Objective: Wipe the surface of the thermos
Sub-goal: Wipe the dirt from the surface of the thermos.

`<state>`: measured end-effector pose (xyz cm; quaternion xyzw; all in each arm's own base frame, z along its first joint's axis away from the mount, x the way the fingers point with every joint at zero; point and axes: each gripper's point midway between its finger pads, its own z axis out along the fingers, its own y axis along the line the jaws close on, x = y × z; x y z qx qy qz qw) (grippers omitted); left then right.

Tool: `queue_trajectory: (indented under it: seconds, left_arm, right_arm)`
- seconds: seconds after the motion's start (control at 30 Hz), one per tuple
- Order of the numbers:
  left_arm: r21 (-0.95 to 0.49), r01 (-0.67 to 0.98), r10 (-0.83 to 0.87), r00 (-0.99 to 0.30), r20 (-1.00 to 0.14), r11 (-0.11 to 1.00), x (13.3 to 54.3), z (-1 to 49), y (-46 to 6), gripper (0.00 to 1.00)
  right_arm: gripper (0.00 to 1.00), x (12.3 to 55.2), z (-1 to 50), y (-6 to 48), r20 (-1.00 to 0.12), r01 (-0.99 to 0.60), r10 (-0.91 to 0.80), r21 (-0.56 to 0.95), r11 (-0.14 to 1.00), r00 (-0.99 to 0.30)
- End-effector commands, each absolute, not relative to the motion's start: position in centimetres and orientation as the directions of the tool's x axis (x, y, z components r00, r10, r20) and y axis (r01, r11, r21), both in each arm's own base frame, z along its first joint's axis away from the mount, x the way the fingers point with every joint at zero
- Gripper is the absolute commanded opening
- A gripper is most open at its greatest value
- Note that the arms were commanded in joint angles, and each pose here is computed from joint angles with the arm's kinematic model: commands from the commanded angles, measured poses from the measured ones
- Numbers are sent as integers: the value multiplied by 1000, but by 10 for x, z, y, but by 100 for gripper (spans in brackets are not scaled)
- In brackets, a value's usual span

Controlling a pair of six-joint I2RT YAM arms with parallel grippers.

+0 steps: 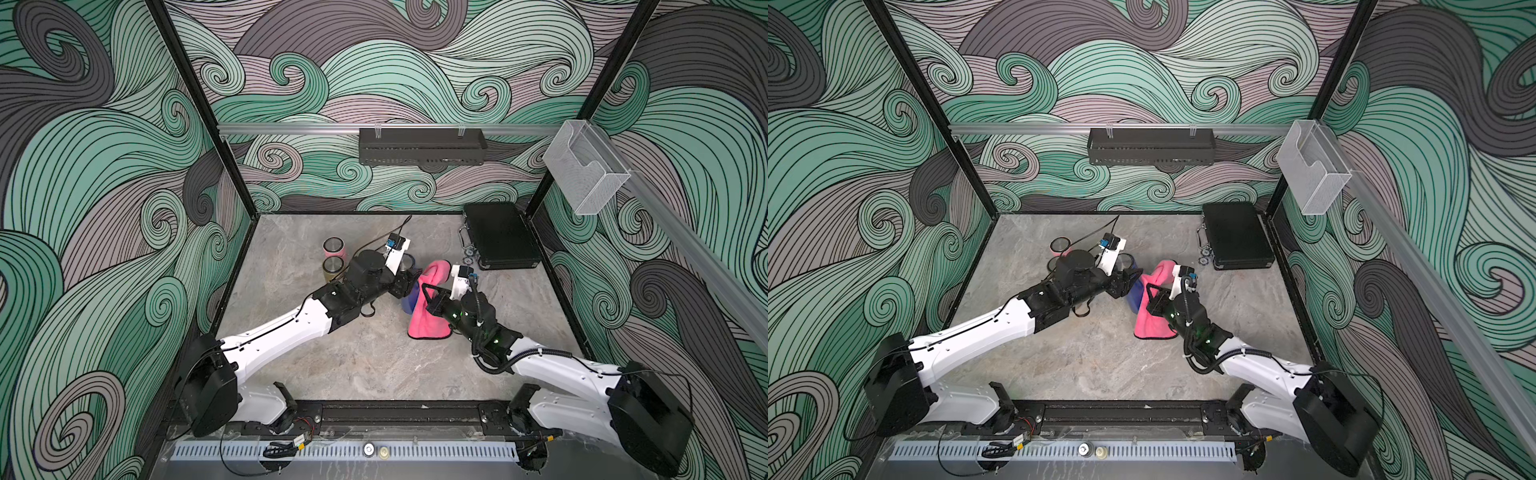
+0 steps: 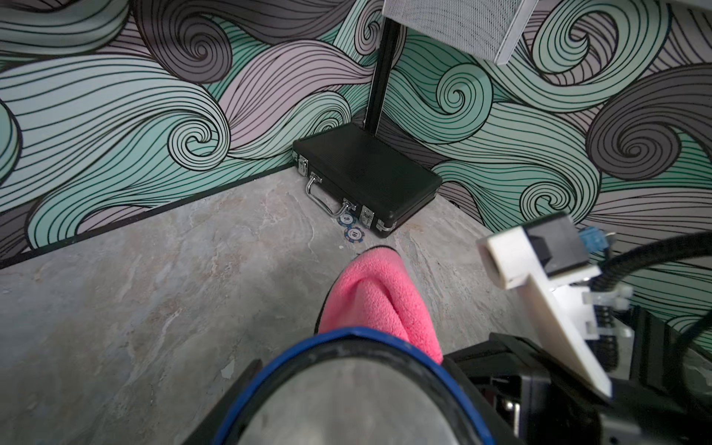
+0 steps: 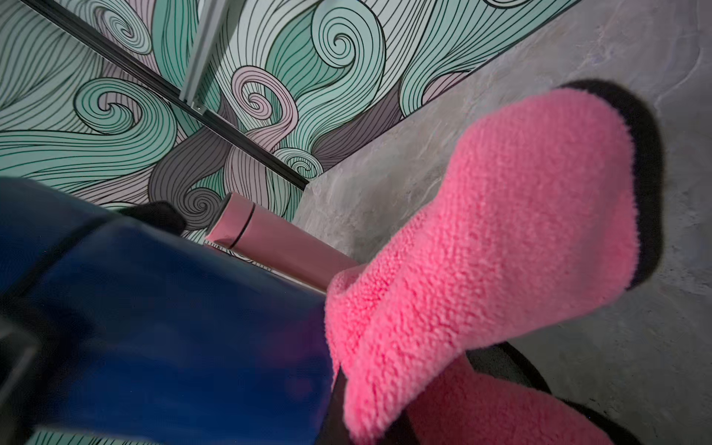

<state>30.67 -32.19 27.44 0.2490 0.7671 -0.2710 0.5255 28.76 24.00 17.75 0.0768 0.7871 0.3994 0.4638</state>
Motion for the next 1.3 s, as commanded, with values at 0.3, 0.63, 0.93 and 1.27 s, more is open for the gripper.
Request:
queue_trajectory:
  seconds: [0.3,0.63,0.93,1.27]
  left_arm:
    - [-205,701,-29,-255,-967,683,301,306,-333,0]
    - [-185,697,-17,-240,-971,692,301,314,-330,0]
    - [-171,703,-22,-216,-976,690,298,328,-327,0]
    - [-183,701,-18,-236,-972,690,301,316,-331,0]
  right_arm:
    - [0,270,278,264,-687,-459,520,726,511,-507]
    - [0,282,191,259,-629,-284,515,751,596,-583]
    - [0,281,212,262,-652,-327,509,741,587,-562]
    - [0,274,259,260,-642,-393,555,765,510,-528]
